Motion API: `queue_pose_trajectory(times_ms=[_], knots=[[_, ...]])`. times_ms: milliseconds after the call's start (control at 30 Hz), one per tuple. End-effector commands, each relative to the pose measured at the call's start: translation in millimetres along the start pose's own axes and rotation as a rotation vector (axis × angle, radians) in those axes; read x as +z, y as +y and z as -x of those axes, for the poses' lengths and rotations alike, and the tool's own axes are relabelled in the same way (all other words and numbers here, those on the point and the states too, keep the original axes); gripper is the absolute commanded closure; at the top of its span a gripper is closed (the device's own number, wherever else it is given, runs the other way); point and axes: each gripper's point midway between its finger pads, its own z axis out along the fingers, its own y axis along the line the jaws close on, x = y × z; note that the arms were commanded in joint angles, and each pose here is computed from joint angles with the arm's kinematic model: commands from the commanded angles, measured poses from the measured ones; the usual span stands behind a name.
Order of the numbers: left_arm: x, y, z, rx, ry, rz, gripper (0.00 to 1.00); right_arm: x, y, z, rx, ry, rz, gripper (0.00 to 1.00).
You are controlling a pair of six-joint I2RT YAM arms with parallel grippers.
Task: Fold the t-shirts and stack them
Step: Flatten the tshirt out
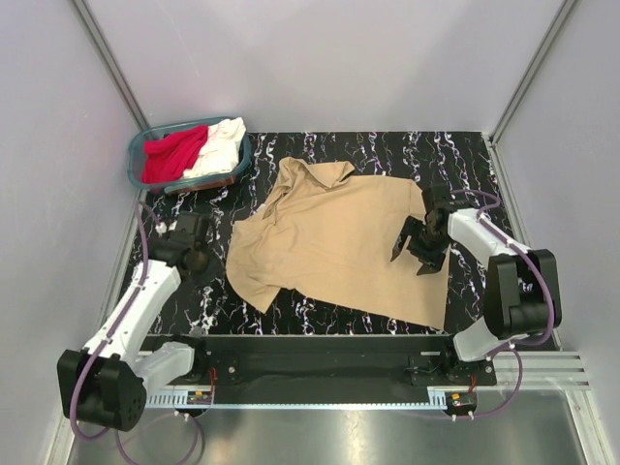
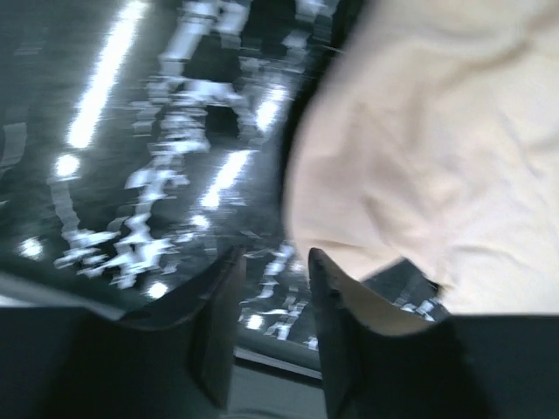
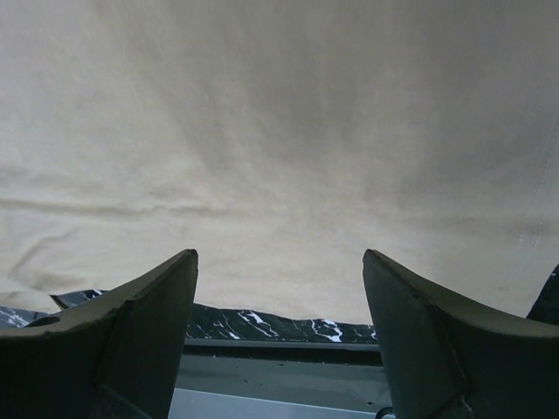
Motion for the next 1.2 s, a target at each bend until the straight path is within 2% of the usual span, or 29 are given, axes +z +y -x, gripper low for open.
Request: queue_pose_trajectory(times_ms=[0,67,133,167,233,267,367,433,500,700,900,1033,1067,1133,1167], knots=[[-18.1,28.8,16.0,0.034,-0.066,0.127,0.56,-5.4,11.3,29.9,-0.004,-0.089,0.001,0.16],[-30.3,12.6,31.6,0.047,-0.124,0.05,0.52,-5.3,8.1,33.4,-0.013,-0.098,-0.023,0.17],[-33.2,-33.2,46.1,0.104,-0.17,-0.172,0.51,-3.5,1.7,36.0,-0.019,-0.107,-0.056,0.17],[-31.6,-56.8,32.4,0.122,-0.093,-0.287,0.51,-3.2,-0.2,36.8,-0.027,-0.112,-0.064,0.17],[-28.0,-87.8,31.3,0.118,-0.062,-0.376,0.5,-0.2,-5.1,39.8,-0.036,-0.118,-0.094,0.18],[-11.9,-99.1,18.7,0.157,0.002,-0.35,0.5,3.7,-8.5,40.4,-0.037,-0.112,-0.111,0.2],[0.4,-137.7,4.4,0.25,0.049,-0.368,0.47,11.5,-6.8,47.8,-0.045,-0.122,-0.112,0.24],[24.8,-159.7,-5.5,0.276,0.108,-0.338,0.44,15.0,-9.5,54.8,-0.049,-0.143,-0.135,0.25],[54.8,-165.4,-12.5,0.276,0.157,-0.275,0.44,20.7,-7.4,60.9,-0.06,-0.149,-0.137,0.25],[95.6,-195.0,9.5,0.267,0.127,-0.215,0.42,39.7,-4.5,86.1,-0.082,-0.165,-0.175,0.26],[151.0,-206.3,25.0,0.226,0.242,-0.171,0.41,67.6,12.2,122.8,-0.121,-0.163,-0.181,0.24],[160.2,-215.4,69.2,0.307,0.151,-0.127,0.38,64.8,38.1,159.2,-0.16,-0.212,-0.137,0.23],[158.7,-216.8,75.5,0.327,0.139,-0.113,0.38,68.9,38.3,159.5,-0.164,-0.186,-0.142,0.21],[137.1,-221.0,92.6,0.374,0.09,-0.105,0.37,50.8,57.6,179.6,-0.17,-0.22,-0.116,0.2],[124.4,-224.1,95.5,0.386,0.07,-0.12,0.37,43.1,55.5,175.1,-0.162,-0.187,-0.134,0.17]])
